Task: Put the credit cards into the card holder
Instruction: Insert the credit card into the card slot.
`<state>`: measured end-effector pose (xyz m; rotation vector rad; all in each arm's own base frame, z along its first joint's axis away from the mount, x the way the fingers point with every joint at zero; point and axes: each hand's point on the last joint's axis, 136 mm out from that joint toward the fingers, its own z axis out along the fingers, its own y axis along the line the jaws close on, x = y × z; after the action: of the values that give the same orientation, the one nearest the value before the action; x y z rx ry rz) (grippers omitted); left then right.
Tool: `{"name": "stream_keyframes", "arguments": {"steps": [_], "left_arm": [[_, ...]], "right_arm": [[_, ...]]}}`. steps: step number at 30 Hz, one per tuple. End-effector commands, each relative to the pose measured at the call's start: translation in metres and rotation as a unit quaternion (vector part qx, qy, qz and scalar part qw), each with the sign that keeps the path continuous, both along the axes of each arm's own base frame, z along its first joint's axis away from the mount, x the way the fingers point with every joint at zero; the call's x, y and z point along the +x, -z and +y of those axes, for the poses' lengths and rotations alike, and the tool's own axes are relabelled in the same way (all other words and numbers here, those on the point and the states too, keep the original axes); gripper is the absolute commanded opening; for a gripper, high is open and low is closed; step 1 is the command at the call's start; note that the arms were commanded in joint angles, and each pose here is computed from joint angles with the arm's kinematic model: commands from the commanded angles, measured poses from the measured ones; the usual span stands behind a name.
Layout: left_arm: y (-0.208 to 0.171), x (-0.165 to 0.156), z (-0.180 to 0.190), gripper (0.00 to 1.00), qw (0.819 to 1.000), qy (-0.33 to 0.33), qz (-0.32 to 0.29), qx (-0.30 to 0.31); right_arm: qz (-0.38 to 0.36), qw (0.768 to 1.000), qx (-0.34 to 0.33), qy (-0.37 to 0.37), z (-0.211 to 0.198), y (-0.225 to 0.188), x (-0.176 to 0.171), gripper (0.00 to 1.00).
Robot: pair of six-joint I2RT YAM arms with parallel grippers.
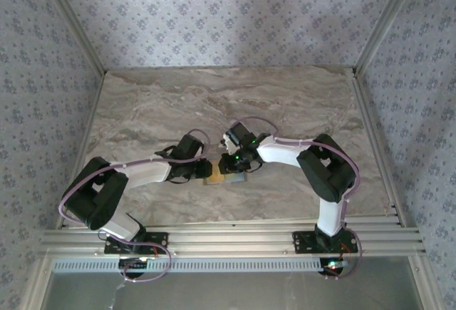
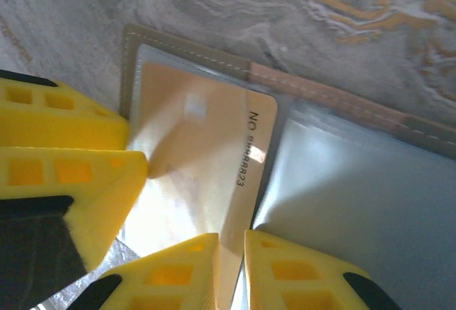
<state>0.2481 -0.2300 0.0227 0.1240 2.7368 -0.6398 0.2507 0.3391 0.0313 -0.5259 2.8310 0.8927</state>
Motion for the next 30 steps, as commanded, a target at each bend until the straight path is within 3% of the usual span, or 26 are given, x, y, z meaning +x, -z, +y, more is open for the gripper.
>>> {"name": "stream_keyframes", "arguments": {"steps": [1,8,17,30], "left_arm": [[0.03,-0.033,0.022,0.25,0.997,0.004,0.068,0.043],[0.03,-0.033,0.022,0.26,0.997,0.004,0.068,0.045],[0.032,-0.033,0.024,0.26,0.996,0.001,0.072,0.05],[0.034,-0.033,0.023,0.26,0.996,0.003,0.075,0.05]], "right_arm": [[0.007,0.999,0.036,-0.013,0.021,-0.005,-0.001,0.19],[0.012,0.999,0.048,-0.013,0.026,-0.005,-0.004,0.2],[-0.058,0.997,-0.042,-0.013,-0.013,-0.03,0.005,0.3],[-0.112,0.983,-0.147,-0.016,-0.043,-0.038,0.038,0.3]]}}
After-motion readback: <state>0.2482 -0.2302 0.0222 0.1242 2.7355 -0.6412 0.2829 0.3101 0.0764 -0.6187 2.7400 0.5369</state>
